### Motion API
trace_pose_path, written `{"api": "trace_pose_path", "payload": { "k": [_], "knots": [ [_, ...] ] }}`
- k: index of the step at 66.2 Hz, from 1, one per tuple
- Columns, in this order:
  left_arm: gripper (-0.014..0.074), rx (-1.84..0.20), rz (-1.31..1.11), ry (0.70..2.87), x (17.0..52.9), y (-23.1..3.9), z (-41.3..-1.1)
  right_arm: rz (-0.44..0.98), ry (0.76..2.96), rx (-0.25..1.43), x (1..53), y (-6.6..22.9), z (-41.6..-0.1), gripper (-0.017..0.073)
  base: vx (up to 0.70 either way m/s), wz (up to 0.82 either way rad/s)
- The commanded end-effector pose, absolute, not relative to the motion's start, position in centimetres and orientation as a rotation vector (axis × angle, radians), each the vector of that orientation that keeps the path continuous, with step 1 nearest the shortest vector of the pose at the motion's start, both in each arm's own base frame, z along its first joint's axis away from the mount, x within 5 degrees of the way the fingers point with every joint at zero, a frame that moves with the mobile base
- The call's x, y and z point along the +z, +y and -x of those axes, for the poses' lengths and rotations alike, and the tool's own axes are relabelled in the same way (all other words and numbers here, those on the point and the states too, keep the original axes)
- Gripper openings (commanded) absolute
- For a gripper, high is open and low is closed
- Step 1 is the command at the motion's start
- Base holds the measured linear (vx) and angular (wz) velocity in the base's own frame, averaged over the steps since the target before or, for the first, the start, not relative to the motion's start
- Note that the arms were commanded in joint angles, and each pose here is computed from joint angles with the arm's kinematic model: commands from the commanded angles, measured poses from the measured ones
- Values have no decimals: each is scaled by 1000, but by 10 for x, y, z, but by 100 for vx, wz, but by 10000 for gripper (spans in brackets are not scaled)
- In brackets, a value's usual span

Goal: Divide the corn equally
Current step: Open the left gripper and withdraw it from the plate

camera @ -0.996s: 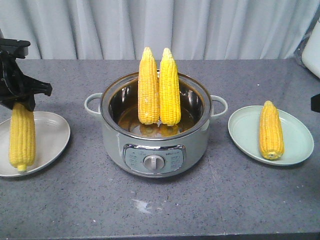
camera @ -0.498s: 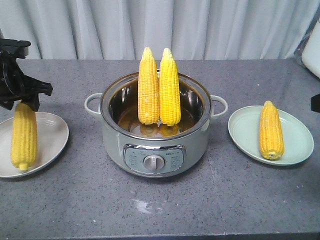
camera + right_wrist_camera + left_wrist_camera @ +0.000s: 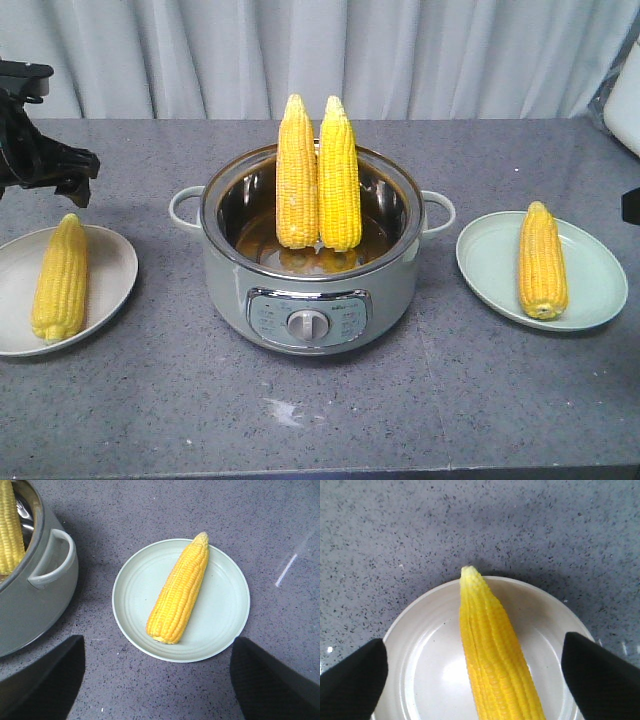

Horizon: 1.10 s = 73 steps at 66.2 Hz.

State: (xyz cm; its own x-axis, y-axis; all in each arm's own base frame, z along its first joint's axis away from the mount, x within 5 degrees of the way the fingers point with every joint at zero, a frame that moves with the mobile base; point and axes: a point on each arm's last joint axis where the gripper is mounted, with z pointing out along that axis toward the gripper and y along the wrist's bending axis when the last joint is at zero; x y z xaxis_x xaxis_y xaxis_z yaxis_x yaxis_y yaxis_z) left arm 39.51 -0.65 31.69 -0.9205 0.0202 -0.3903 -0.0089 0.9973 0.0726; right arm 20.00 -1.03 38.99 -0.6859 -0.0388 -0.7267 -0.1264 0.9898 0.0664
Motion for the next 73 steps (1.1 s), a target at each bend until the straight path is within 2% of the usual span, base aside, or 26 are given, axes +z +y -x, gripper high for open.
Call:
{"api": "trace_pose_path", "payload": {
  "k": [1, 23, 40, 56, 73],
  "knots": [
    [675, 84, 0, 2558, 365, -6, -380, 98, 2235, 127, 404, -11, -199, 577, 0, 0],
    [627, 8, 1, 2369, 423, -10, -333, 97, 2235, 128, 404, -11, -199, 577, 0, 0],
    [587, -19, 20, 2272, 423, -9, -275, 97, 2235, 129, 404, -11, -199, 577, 0, 0],
    [587, -44, 22, 2157, 422, -8, -220, 95, 2232, 140, 405, -10, -199, 577, 0, 0],
    [587, -44, 22, 2143, 421, -7, -207, 178, 2199, 229, 405, 0, -211, 577, 0, 0]
  ]
}}
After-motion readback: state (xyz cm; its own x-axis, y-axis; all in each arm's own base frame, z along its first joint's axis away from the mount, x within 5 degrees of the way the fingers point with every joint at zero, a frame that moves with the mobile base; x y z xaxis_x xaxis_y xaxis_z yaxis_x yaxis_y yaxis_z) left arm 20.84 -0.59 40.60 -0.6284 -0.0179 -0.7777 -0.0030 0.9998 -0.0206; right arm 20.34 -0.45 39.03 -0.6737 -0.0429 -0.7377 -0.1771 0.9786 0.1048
